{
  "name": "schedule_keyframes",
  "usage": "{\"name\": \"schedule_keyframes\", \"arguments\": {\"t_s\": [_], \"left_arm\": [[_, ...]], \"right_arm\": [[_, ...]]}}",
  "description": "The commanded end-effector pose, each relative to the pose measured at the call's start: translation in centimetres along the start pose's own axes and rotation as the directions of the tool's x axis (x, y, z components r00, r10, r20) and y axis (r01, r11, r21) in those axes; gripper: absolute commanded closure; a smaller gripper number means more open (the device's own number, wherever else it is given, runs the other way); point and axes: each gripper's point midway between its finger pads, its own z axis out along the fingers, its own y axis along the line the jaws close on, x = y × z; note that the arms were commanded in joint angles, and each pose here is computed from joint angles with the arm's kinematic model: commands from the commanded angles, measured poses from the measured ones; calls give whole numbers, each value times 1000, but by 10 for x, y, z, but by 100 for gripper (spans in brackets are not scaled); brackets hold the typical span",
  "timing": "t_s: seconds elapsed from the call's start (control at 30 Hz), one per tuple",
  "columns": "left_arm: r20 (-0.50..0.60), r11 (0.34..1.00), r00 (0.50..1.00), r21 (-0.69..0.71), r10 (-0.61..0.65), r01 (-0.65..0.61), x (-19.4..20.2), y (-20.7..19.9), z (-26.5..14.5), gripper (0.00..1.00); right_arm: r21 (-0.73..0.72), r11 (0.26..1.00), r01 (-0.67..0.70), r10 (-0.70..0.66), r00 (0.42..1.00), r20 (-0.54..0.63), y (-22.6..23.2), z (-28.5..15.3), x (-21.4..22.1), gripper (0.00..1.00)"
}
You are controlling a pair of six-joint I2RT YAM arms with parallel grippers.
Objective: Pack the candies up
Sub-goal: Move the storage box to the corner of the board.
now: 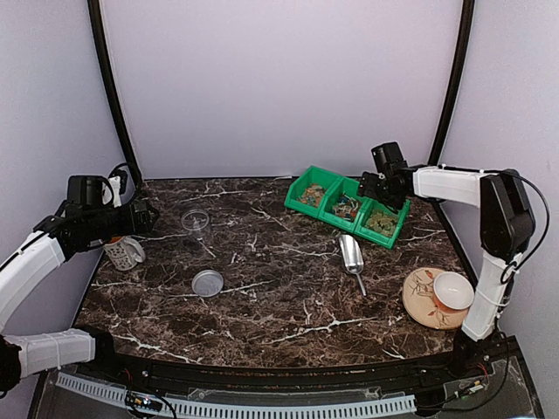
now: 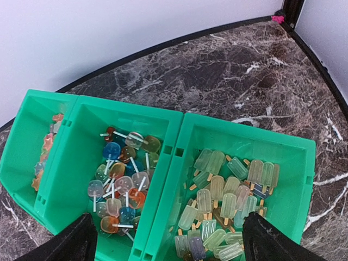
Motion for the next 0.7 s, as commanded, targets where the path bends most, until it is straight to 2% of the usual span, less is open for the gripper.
{"name": "schedule_keyframes", "arguments": {"t_s": [0.0, 0.33, 0.67], "left_arm": [[0, 1000, 1000, 17, 0, 0, 4, -3, 0, 1], [-1, 1000, 1000, 16, -1, 1, 4, -2, 1, 1], [3, 1000, 1000, 18, -12, 12, 3, 0, 1, 1]], "right_arm": [[25, 998, -55, 54, 998, 40, 4, 14, -7, 10], [22, 998, -59, 59, 998, 0, 16, 43, 3, 19], [14, 999, -32, 33, 999, -37, 24, 57, 16, 40]]}}
